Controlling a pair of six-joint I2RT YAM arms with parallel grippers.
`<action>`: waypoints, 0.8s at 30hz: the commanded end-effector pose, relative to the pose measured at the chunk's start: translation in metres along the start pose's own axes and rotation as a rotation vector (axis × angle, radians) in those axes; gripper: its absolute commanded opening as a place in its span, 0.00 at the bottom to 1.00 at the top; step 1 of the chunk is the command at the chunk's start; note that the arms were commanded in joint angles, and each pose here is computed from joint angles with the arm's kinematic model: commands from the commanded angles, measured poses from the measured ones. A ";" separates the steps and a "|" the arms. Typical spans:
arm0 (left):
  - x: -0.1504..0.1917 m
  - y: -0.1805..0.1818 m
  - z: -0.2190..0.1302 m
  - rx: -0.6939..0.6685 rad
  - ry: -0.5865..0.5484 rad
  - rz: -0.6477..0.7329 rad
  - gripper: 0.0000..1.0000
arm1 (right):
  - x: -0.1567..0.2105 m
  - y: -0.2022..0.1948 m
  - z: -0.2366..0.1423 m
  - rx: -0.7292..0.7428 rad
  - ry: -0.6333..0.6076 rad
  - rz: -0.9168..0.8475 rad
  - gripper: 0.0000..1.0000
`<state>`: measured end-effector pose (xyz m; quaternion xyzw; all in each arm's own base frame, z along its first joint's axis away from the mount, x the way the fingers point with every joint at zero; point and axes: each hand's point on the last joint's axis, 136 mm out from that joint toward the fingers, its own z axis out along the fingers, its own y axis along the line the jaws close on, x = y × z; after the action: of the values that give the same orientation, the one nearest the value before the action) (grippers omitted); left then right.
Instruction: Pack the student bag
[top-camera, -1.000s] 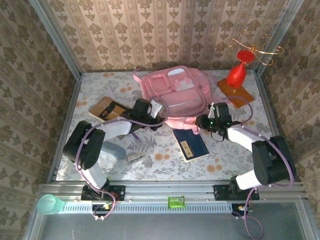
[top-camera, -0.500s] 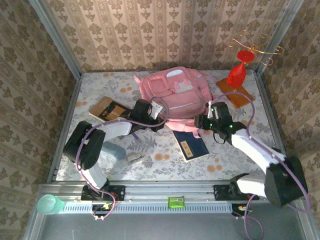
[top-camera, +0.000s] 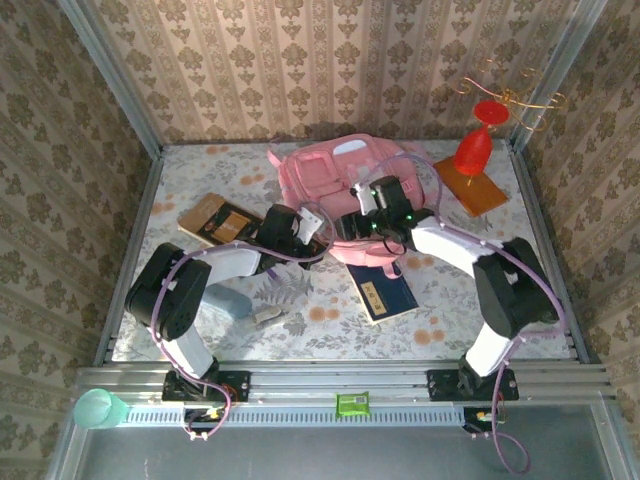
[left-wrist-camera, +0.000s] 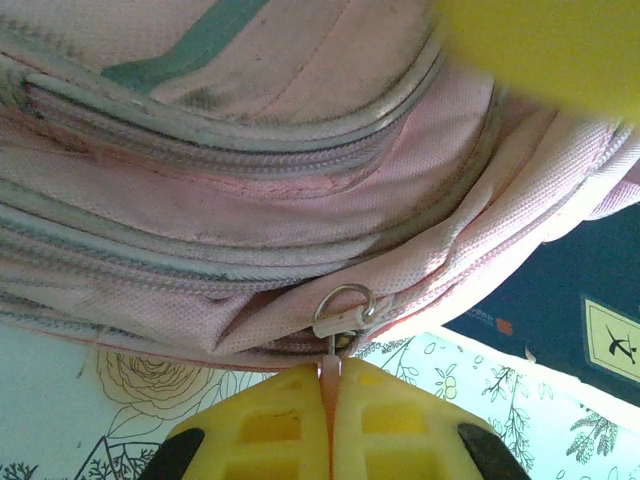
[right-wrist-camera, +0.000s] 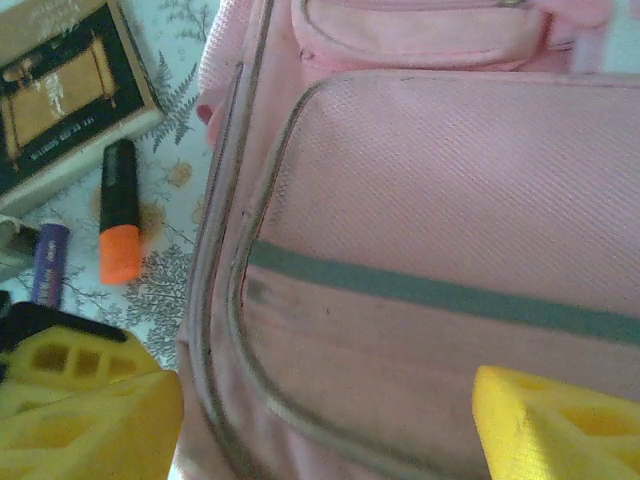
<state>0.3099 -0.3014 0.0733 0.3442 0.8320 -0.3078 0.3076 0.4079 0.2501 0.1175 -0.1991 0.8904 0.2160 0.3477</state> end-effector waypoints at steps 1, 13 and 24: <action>-0.007 -0.004 -0.004 0.017 -0.034 0.033 0.00 | -0.010 0.012 0.016 -0.057 0.008 -0.096 0.77; -0.007 -0.004 -0.005 0.041 -0.061 0.004 0.00 | 0.027 -0.009 0.057 0.068 0.120 -0.156 0.73; 0.007 0.006 -0.004 -0.001 -0.016 -0.020 0.00 | -0.014 -0.023 0.038 0.217 0.029 -0.158 0.07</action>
<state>0.3169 -0.2936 0.0707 0.3346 0.8310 -0.3034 0.3247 0.4294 0.2821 0.0857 -0.2691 0.8849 0.1466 0.3506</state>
